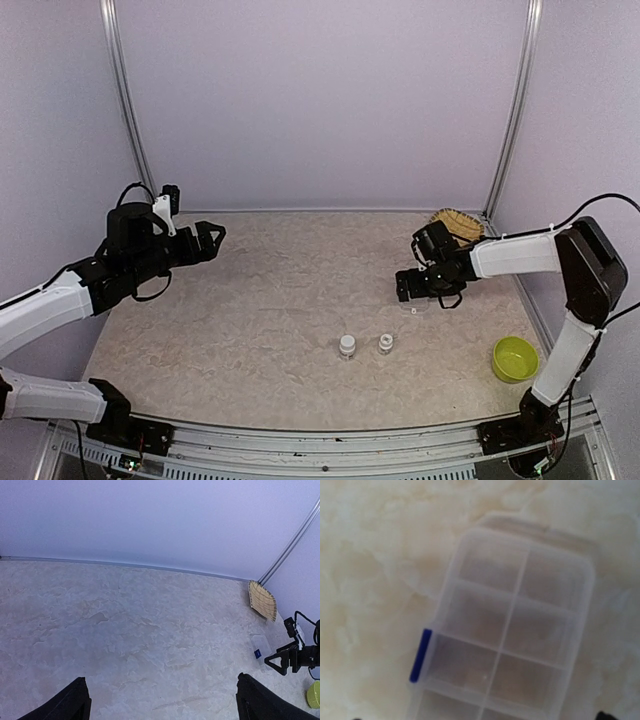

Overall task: Sort the pills into containers
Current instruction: Pick up the pill container from the center of the board.

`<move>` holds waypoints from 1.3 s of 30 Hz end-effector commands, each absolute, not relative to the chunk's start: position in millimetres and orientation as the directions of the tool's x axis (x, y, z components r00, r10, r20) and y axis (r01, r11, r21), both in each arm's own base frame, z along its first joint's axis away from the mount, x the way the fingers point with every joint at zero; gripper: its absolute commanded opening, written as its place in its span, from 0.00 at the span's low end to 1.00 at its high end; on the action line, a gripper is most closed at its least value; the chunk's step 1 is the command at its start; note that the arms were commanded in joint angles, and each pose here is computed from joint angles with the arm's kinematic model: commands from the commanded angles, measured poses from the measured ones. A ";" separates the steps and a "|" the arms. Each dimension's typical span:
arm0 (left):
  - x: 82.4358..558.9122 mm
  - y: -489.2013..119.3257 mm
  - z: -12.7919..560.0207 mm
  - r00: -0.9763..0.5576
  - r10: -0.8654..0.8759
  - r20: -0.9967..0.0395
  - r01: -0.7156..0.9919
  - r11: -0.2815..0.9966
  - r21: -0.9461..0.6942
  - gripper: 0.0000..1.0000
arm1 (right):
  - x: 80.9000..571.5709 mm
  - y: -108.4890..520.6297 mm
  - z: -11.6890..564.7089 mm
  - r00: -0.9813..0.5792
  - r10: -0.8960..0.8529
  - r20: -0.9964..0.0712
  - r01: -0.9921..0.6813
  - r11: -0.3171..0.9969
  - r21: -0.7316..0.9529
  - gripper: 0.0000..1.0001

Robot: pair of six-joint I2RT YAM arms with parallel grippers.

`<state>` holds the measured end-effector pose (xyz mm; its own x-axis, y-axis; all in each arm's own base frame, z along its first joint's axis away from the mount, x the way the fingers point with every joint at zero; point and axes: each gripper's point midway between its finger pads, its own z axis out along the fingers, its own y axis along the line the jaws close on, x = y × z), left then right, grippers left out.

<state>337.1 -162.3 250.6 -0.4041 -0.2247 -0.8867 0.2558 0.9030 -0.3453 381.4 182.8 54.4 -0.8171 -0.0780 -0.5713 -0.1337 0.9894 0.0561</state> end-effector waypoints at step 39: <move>321.3 -190.8 243.5 -0.386 -0.196 -0.901 0.367 0.864 -0.345 0.99 | 371.5 239.4 122.5 -0.674 -0.119 -0.729 -0.379 0.903 0.202 0.73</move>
<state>326.0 -175.2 229.7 -0.4333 -0.2022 -0.8783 0.2889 0.8919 -0.3479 373.0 206.9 69.5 -0.7804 -0.1137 -0.6149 -0.2209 0.9701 0.1010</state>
